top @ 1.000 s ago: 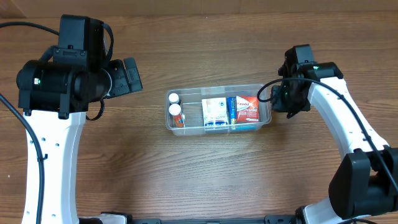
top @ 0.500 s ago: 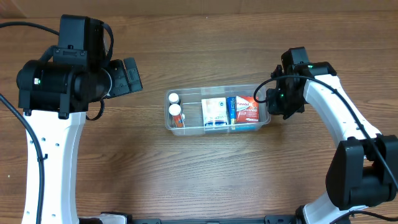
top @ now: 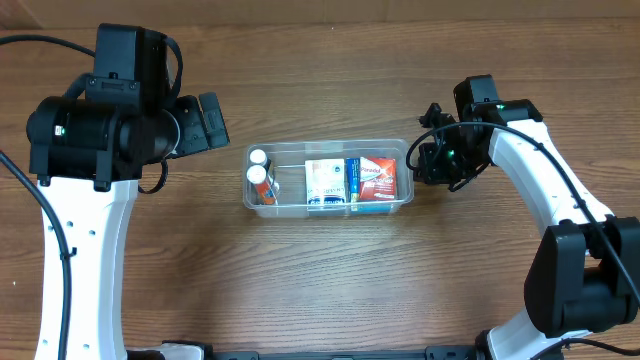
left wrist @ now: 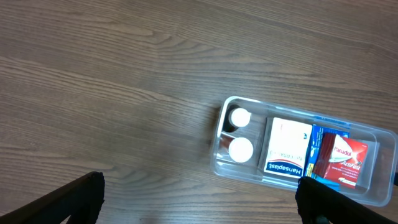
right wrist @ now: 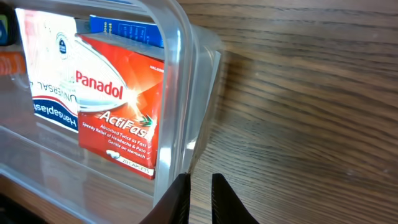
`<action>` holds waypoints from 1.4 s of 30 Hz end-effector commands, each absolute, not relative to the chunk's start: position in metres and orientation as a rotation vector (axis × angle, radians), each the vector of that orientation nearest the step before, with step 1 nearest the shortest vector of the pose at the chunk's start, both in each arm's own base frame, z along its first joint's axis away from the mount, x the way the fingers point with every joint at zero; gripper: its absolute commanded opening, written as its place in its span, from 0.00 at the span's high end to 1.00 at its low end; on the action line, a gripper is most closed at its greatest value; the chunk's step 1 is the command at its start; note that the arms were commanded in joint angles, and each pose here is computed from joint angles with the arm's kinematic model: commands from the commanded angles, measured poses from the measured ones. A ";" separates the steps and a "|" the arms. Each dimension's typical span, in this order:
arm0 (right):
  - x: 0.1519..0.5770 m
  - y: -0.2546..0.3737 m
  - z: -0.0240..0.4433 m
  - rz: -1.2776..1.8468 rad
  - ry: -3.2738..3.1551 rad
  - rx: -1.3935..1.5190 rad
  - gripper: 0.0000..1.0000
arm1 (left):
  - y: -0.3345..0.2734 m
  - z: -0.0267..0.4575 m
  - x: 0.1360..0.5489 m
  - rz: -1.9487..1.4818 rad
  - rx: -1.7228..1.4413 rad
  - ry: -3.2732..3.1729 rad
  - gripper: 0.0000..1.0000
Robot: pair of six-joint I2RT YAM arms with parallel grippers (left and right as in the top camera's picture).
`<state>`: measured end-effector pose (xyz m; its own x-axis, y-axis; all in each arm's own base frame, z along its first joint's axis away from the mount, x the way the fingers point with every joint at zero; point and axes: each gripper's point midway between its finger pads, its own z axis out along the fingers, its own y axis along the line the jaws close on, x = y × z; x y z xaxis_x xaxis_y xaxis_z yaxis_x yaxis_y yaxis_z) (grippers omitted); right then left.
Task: Pack container
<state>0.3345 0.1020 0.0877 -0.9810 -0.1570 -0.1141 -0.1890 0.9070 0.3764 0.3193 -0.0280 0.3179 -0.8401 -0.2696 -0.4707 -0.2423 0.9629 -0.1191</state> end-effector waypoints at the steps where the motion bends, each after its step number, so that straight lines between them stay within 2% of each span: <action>1: 0.335 0.110 0.089 0.668 2.964 -0.304 0.85 | -0.025 0.319 0.322 -0.050 -0.347 2.608 0.00; 3: 0.336 0.110 0.091 0.667 2.958 -0.302 0.72 | -0.025 0.319 0.321 -0.050 -0.347 2.608 0.00; 5: 0.344 0.109 0.096 0.646 2.944 -0.269 0.66 | -0.025 0.319 0.322 -0.051 -0.347 2.606 0.00; 8: 0.384 0.088 0.130 0.435 2.859 -0.128 0.55 | -0.024 0.321 0.325 -0.051 -0.348 2.590 0.00; 11: 0.417 0.069 0.168 0.260 2.745 -0.044 0.40 | -0.022 0.326 0.333 -0.038 -0.353 2.551 0.00; 12: 0.427 0.065 0.186 0.224 2.692 -0.037 0.06 | -0.021 0.329 0.337 -0.032 -0.354 2.528 0.00; 13: 0.434 0.065 0.199 0.219 2.655 -0.038 0.00 | -0.018 0.332 0.342 -0.020 -0.360 2.501 0.00; 17: 0.460 0.068 0.243 0.228 2.504 -0.048 0.00 | -0.002 0.346 0.360 -0.001 -0.415 2.399 0.00; 24: 0.460 0.061 0.250 0.204 2.487 -0.031 0.00 | 0.028 0.345 0.360 -0.031 -0.531 2.383 0.00; 27: 0.446 0.047 0.271 0.155 2.458 0.105 0.00 | 0.039 0.336 0.347 -0.004 -0.574 2.434 0.00; 33: 0.403 0.022 0.324 0.067 2.356 0.256 0.00 | 0.030 0.327 0.332 -0.012 -0.431 2.538 0.00; 38: 0.363 0.016 0.330 0.073 2.367 0.344 0.00 | 0.013 0.328 0.320 -0.107 -0.315 2.529 0.00; 42: 0.330 0.013 0.332 0.088 2.344 0.369 0.00 | 0.011 0.318 0.293 -0.111 -0.310 2.499 0.00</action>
<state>0.3503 0.0205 0.3316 -0.7044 0.2417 -0.6674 0.1901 0.9701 0.1507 0.3209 0.0196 0.3167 -0.7986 -0.2839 -0.5307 -0.2536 0.9584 -0.1311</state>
